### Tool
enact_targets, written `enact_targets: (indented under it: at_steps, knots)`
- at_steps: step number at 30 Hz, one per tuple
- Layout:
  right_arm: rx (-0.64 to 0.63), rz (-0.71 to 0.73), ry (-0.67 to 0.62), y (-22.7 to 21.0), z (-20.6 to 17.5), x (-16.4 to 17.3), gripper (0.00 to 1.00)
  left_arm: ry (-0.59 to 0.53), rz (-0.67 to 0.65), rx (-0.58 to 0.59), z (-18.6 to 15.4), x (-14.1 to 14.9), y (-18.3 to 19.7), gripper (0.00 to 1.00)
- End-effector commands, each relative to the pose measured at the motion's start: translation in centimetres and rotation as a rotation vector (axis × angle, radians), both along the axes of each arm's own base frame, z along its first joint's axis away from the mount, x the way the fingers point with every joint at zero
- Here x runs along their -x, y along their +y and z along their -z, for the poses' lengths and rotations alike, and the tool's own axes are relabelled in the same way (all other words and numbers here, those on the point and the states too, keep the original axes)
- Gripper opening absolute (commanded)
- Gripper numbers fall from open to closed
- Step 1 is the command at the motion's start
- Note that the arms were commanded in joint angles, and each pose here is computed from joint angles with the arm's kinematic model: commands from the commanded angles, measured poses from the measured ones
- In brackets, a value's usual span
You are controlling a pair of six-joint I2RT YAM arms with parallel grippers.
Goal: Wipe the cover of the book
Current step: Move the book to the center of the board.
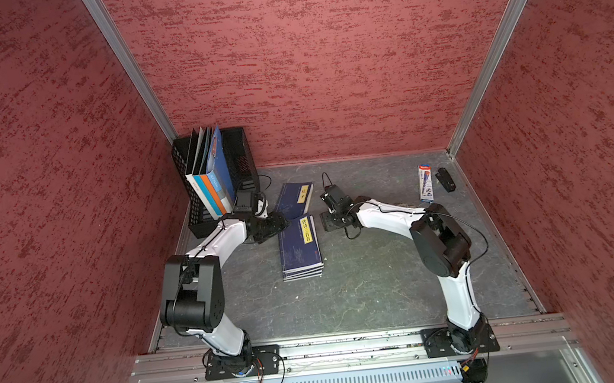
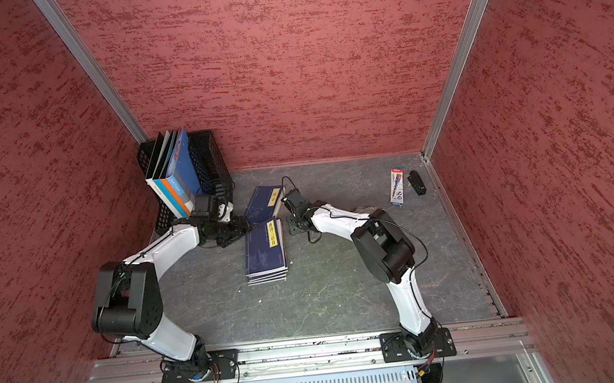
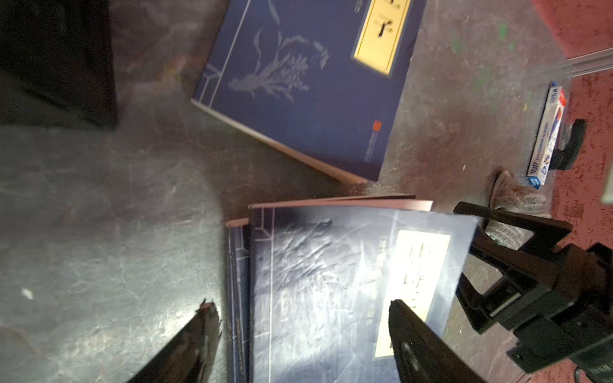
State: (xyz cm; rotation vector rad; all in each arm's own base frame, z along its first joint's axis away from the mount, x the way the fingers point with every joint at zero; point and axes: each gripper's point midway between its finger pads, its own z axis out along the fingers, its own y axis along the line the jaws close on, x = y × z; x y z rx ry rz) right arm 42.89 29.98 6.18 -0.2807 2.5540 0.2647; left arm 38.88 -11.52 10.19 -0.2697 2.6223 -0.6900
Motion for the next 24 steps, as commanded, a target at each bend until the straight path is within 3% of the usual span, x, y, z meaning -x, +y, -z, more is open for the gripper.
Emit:
enact_targets:
  at_steps: [1,5,10,24]
  knots:
    - [-0.089,-0.038,-0.100,1.1,-4.3,-2.4,0.67,-0.080,0.004,-0.031,-1.3,-2.4,0.4,0.85]
    - [-0.137,-0.083,-0.116,2.9,-5.4,-4.0,0.67,-0.146,-0.003,-0.065,-1.5,-5.8,0.5,0.89]
    - [-0.179,-0.109,-0.120,4.6,-5.8,-5.6,0.67,-0.118,0.009,-0.102,1.2,-9.4,0.2,0.90]
    - [-0.354,-0.153,-0.029,7.6,-3.6,-8.2,0.67,-0.083,-0.010,-0.191,4.4,-13.8,-0.5,0.91]
